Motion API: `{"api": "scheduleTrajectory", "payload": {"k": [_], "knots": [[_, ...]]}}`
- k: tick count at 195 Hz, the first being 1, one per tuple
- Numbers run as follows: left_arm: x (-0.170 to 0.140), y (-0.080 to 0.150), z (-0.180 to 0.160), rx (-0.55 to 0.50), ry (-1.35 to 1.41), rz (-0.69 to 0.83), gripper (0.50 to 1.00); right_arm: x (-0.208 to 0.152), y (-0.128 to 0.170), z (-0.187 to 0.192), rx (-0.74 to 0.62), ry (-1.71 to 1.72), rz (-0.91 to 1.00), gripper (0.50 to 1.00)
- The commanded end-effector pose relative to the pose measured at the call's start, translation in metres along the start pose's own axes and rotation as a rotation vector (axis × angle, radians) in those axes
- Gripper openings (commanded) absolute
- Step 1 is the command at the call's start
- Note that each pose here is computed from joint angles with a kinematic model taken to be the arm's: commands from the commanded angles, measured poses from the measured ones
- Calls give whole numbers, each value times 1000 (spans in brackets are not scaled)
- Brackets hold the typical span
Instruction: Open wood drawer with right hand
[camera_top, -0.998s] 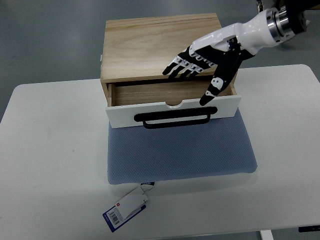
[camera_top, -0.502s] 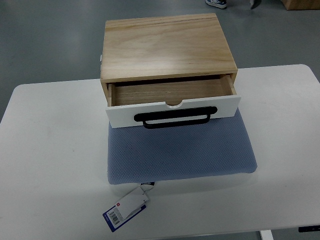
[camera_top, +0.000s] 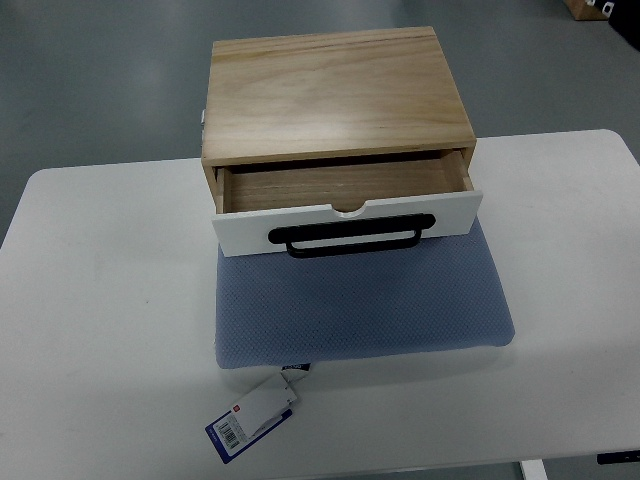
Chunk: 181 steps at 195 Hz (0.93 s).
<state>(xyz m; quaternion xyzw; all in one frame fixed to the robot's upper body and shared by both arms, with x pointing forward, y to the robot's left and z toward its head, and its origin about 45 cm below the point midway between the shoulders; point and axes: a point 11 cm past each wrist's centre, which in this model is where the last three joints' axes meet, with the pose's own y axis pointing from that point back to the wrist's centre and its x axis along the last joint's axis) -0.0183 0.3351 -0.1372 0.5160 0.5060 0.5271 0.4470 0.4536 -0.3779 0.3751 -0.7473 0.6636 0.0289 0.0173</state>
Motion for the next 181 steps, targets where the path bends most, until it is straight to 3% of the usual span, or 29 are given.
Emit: {"api": "scheduleTrajectory", "payload": {"k": [1, 94, 181], "knots": [[0, 0, 0, 0, 0, 0, 1000, 1, -2, 37, -35, -44, 39, 928], [0, 0, 0, 0, 0, 0, 1000, -3, 19, 148, -178, -284, 173, 928], [0, 0, 0, 0, 0, 0, 1000, -13, 30, 178, -193, -390, 202, 932]]}}
